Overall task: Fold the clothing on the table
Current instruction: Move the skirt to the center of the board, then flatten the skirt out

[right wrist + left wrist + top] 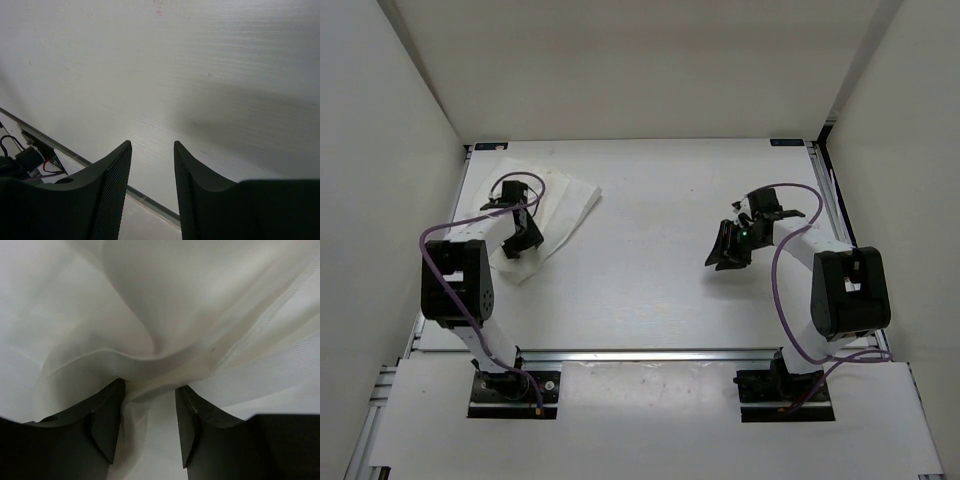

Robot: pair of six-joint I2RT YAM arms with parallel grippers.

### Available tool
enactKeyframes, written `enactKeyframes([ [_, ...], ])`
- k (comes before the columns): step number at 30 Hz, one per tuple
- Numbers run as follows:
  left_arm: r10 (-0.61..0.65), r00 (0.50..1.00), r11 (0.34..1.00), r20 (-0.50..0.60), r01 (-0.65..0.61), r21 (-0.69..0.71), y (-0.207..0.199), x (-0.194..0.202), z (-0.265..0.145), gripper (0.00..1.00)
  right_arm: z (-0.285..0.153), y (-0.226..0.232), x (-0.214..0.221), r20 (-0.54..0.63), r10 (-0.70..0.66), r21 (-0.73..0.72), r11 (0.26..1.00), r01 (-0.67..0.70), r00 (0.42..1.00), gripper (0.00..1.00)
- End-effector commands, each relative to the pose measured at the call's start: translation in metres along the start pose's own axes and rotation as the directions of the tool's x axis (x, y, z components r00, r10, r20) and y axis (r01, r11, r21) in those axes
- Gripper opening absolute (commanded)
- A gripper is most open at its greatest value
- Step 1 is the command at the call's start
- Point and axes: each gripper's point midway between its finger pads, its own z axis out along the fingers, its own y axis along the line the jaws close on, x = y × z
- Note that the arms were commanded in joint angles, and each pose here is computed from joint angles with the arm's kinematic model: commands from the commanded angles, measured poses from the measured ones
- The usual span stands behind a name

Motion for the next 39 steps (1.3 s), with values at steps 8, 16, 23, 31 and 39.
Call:
enactKeyframes([
  [8,0.180,0.975,0.970,-0.132,-0.153,0.189,-0.058,0.049,0.001,0.00,-0.008,0.000,0.000,0.021,0.008,-0.016,1.000,-0.007,1.000,0.45],
  [16,0.460,0.884,0.649,0.081,-0.397,0.649,-0.242,0.086,-0.145,0.00,-0.011,0.003,-0.003,0.052,0.010,-0.024,1.000,-0.009,0.999,0.45],
  [23,0.352,0.936,0.590,0.019,-0.238,0.771,-0.260,0.083,-0.168,0.57,-0.017,0.000,0.001,0.069,0.021,-0.011,1.000,-0.020,0.997,0.45],
  [31,0.216,0.976,0.678,0.036,-0.176,0.714,-0.204,0.032,-0.151,0.58,-0.019,0.004,0.000,0.079,0.005,-0.016,1.000,-0.004,0.997,0.46],
  [39,0.322,0.945,0.693,-0.057,-0.194,0.694,-0.172,0.106,-0.135,0.58,-0.064,-0.008,-0.059,0.244,-0.036,0.124,0.992,0.006,0.969,0.49],
])
